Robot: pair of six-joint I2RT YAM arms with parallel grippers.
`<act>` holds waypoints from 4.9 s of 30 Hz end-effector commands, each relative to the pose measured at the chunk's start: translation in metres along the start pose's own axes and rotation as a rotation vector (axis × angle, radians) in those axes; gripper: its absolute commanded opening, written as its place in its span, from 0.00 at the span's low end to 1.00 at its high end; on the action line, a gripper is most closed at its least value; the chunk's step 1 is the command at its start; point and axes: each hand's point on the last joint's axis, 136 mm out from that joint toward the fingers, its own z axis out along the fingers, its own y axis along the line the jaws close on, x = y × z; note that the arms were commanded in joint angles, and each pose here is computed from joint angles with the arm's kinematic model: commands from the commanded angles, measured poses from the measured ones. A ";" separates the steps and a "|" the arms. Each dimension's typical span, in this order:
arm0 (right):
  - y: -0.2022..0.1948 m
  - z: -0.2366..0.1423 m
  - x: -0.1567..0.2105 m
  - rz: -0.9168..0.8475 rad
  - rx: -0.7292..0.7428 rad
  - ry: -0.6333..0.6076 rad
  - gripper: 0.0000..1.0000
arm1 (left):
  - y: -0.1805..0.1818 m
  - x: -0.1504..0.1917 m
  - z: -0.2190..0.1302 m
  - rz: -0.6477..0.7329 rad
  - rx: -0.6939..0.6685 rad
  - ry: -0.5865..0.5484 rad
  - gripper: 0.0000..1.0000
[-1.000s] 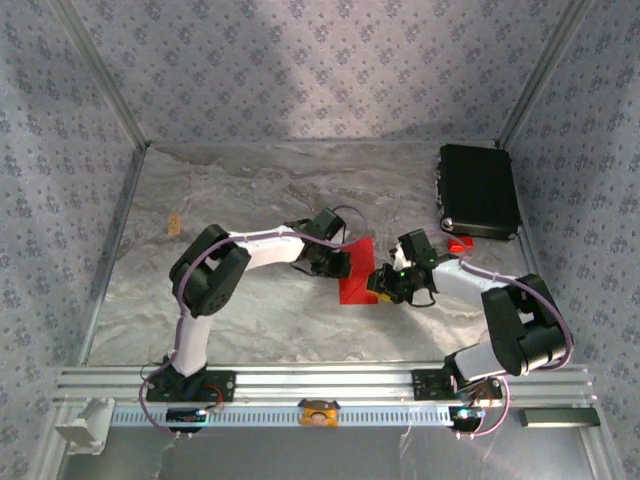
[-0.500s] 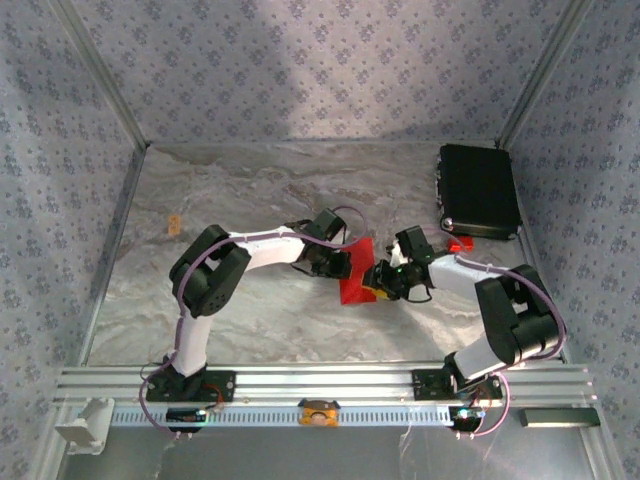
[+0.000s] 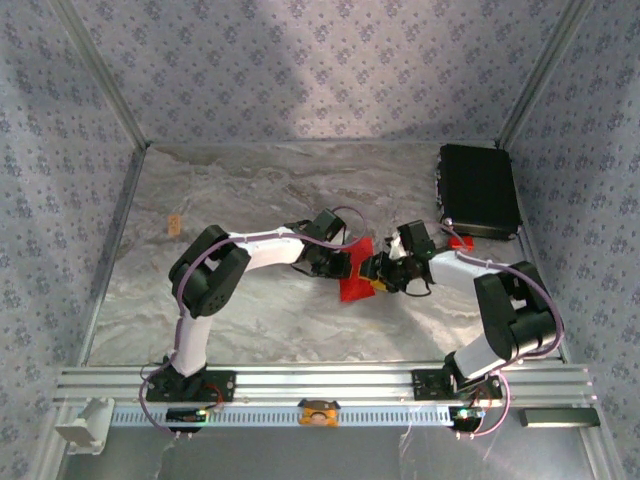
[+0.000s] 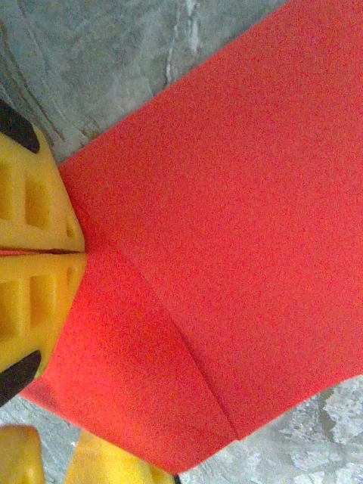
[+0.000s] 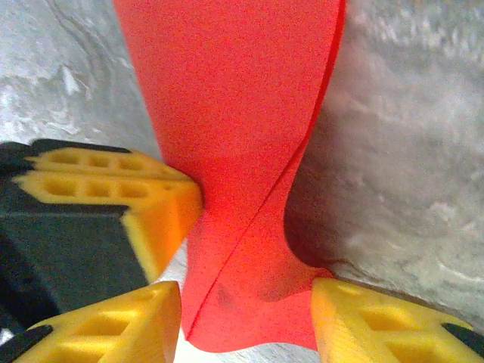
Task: Fold a paper plane with a square sheet of paper (pick it up from the middle)
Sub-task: Turn over the paper at the center of the table.
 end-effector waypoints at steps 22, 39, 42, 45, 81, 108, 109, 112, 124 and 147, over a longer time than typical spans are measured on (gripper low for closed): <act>-0.004 0.005 -0.033 0.035 -0.119 -0.023 0.43 | 0.008 0.023 0.006 -0.028 -0.038 0.060 0.09; -0.016 0.010 -0.030 0.042 -0.124 -0.020 0.22 | 0.005 0.019 0.003 -0.041 -0.028 0.042 0.12; -0.017 0.009 -0.032 0.043 -0.129 -0.024 0.18 | 0.004 0.019 0.002 -0.038 -0.026 0.040 0.13; -0.017 0.008 -0.032 0.043 -0.129 -0.027 0.16 | 0.003 0.019 0.001 -0.039 -0.025 0.038 0.14; 0.031 -0.079 -0.051 -0.434 0.394 -0.325 0.05 | 0.041 -0.021 -0.152 -0.083 -0.305 -0.562 0.42; 0.074 -0.017 -0.036 -0.796 0.907 -0.289 0.06 | 0.125 0.021 -0.244 -0.414 -0.431 -0.938 1.00; 0.078 -0.008 -0.032 -0.806 0.882 -0.265 0.06 | 0.127 0.024 -0.246 -0.416 -0.431 -0.944 1.00; 0.087 0.016 -0.022 -0.800 0.787 -0.190 0.07 | 0.130 0.029 -0.250 -0.422 -0.422 -0.950 1.00; 0.121 0.062 0.009 -0.669 0.403 0.042 0.18 | 0.119 0.029 -0.244 -0.377 -0.321 -0.881 1.00; 0.042 0.033 -0.031 -0.190 -0.026 0.083 0.06 | 0.061 -0.005 -0.133 -0.277 -0.070 -0.420 0.68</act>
